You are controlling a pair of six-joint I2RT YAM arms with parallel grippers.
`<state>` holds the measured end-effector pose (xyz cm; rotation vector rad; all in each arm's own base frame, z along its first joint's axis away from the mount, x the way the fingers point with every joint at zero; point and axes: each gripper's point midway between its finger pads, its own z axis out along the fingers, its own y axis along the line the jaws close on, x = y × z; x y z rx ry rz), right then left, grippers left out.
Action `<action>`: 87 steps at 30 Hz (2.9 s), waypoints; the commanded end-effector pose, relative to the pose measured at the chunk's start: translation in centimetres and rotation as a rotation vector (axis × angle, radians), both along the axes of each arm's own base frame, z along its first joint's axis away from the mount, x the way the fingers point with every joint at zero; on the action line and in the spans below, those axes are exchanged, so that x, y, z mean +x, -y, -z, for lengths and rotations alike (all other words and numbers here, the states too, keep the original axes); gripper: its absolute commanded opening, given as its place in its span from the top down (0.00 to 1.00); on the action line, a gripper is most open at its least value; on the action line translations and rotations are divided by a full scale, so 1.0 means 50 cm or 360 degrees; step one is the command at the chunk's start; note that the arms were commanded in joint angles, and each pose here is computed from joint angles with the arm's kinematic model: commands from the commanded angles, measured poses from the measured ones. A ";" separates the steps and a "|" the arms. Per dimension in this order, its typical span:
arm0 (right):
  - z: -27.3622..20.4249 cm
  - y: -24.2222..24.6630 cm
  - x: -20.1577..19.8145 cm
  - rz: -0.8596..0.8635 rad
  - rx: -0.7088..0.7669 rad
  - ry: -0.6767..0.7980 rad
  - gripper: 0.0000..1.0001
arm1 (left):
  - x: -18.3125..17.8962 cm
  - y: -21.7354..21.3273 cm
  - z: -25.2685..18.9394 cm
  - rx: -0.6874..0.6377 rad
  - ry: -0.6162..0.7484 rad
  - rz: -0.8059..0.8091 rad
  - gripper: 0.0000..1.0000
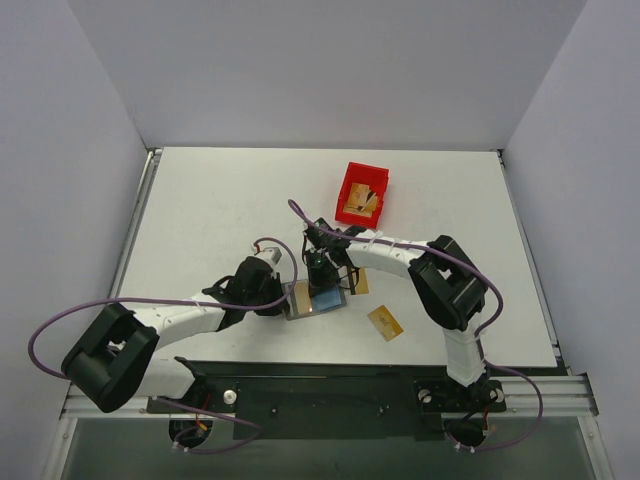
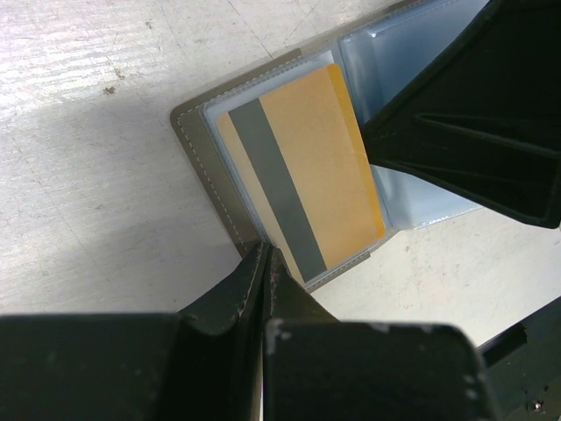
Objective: Put the credit cards into the card holder
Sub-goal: Move the credit card to the corner of the board.
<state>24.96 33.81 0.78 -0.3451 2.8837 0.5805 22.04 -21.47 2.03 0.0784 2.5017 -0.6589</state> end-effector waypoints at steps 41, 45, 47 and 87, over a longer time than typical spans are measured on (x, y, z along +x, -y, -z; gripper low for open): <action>-0.041 0.279 0.093 0.0424 -0.0278 0.0246 0.70 | 0.107 0.016 -0.202 -0.0081 0.0398 -0.0027 0.55; -0.029 0.301 0.088 0.0436 -0.0360 0.0202 0.72 | 0.106 0.009 -0.205 -0.0066 0.0408 -0.0040 0.49; -0.023 0.321 0.073 0.0479 -0.0425 0.0167 0.74 | 0.113 0.000 -0.210 -0.0046 0.0444 -0.0077 0.46; 0.056 0.393 -0.239 0.0613 -0.0396 -0.0135 0.73 | 0.117 -0.008 -0.198 -0.0181 0.0267 -0.0241 0.12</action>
